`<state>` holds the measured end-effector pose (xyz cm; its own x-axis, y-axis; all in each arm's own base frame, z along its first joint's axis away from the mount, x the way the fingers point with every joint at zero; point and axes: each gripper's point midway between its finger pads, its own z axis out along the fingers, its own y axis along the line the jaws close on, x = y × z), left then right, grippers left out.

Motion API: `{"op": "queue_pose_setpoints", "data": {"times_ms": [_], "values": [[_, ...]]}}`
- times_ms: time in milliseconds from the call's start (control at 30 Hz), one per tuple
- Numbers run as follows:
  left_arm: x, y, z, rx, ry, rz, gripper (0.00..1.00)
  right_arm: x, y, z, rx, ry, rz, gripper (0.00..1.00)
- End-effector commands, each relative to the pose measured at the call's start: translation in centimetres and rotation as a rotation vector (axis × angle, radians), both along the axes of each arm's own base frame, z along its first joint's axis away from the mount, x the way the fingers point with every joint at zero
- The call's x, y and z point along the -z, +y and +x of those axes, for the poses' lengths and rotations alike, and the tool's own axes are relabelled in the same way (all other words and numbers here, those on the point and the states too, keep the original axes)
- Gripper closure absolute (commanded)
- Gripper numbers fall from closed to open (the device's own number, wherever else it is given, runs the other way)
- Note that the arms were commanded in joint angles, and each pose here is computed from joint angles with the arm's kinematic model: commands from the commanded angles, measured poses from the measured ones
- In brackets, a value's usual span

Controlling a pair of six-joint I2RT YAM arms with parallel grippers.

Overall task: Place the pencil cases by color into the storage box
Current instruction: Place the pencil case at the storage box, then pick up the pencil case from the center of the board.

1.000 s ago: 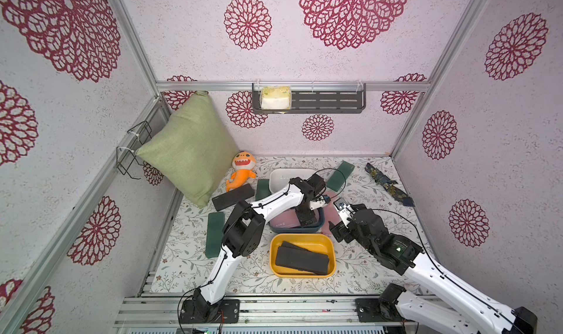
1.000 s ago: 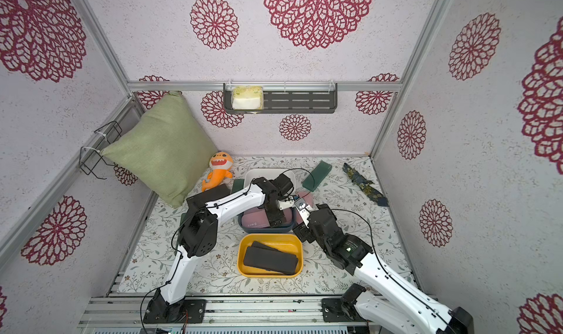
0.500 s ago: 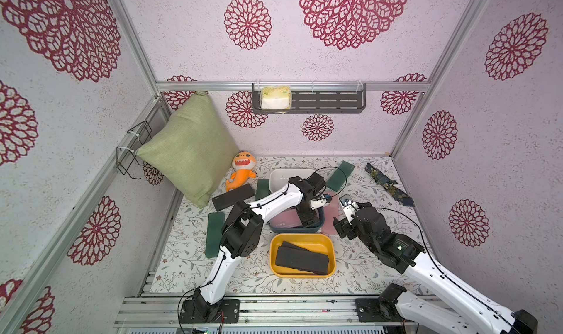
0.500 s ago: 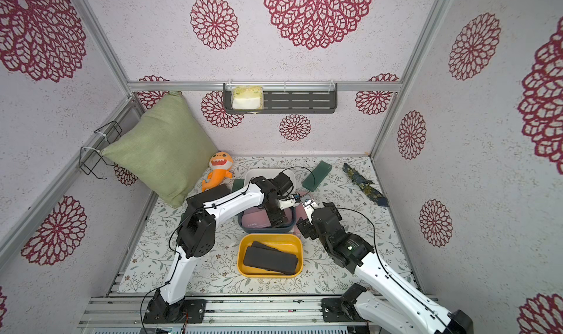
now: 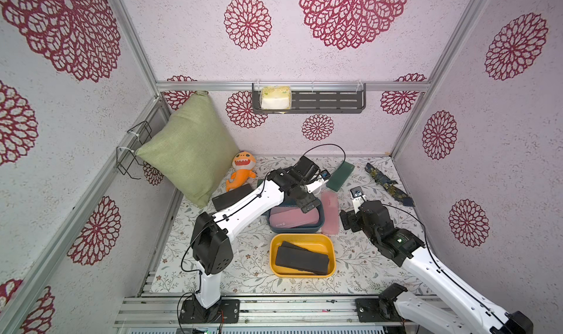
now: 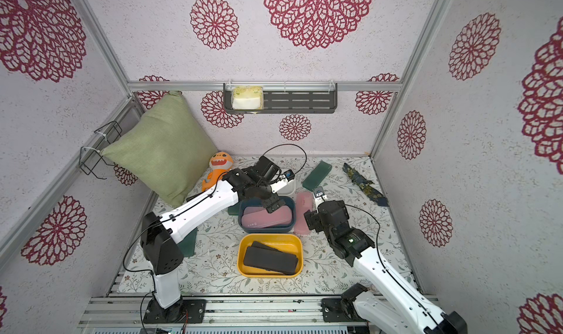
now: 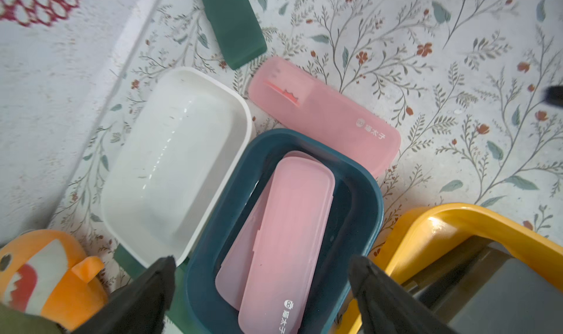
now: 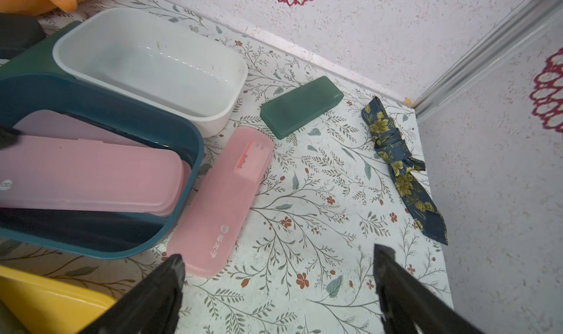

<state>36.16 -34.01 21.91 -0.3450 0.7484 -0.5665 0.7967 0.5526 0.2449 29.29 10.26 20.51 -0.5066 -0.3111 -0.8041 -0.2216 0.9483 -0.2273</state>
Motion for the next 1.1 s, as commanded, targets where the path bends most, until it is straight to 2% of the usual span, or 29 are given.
{"op": "queue_pose_setpoints", "data": {"times_ms": [0, 267, 467, 1067], "values": [[-2.3, 1.3, 1.2, -0.103, -0.046, -0.121, 0.03, -0.2, 0.4, 0.8, 0.041, 0.049, 0.098, 0.01], [-4.2, 6.6, 2.5, -0.322, -0.050, -0.320, 0.00, 2.9, 0.3, 3.1, 0.146, 0.230, 0.155, 0.01], [-3.4, 9.9, 3.5, -0.476, -0.006, -0.365, 0.01, 5.5, 1.5, 5.0, 0.213, 0.352, 0.223, 0.01], [-1.8, 12.0, 4.1, -0.540, 0.053, -0.402, 0.01, 9.8, 3.6, 12.0, 0.325, 0.413, 0.266, 0.01]]}}
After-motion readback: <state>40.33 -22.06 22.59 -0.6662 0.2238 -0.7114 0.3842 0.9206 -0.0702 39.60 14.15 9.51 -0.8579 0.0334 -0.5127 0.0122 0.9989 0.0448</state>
